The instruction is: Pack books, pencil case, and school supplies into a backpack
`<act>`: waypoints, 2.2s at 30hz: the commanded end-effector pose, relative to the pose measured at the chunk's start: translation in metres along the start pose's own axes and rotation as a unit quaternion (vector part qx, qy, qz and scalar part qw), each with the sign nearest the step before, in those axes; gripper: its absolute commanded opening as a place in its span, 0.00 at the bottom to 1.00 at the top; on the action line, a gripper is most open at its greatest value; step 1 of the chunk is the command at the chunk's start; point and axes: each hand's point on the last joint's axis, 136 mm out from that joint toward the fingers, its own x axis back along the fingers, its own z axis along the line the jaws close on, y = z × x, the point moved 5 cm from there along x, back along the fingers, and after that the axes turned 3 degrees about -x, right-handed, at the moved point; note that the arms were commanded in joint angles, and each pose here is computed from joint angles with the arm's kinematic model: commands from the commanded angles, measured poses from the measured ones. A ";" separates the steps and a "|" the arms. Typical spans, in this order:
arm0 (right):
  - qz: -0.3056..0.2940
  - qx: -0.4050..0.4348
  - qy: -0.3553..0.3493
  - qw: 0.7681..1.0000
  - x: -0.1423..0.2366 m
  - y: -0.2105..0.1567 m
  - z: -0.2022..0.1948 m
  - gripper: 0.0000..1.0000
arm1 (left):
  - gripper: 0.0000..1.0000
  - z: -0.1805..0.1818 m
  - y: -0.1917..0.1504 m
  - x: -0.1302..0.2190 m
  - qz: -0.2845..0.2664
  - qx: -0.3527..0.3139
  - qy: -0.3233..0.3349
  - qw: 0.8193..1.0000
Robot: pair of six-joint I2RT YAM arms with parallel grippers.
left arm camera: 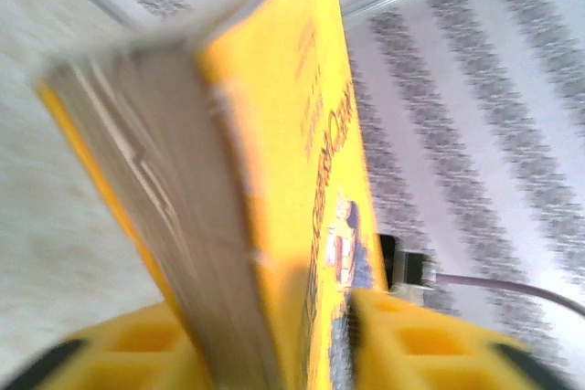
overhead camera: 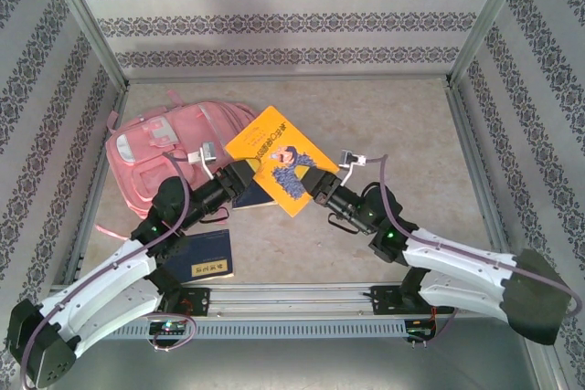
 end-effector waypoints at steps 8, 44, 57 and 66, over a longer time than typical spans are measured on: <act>0.019 0.074 -0.248 0.966 0.041 0.020 -0.073 0.00 | 0.66 0.055 0.069 0.006 0.013 -0.054 0.266 0.962; 0.067 0.090 -0.264 0.958 0.081 0.021 -0.108 0.00 | 0.07 0.234 0.175 -0.092 0.087 0.057 0.292 0.951; 0.067 0.104 -0.298 0.947 0.067 0.034 -0.109 0.00 | 0.00 0.131 0.208 -0.106 0.134 -0.085 0.283 0.946; 0.014 0.196 -0.307 0.931 0.057 0.081 -0.054 0.00 | 0.00 0.015 0.188 -0.099 0.170 -0.175 0.182 0.953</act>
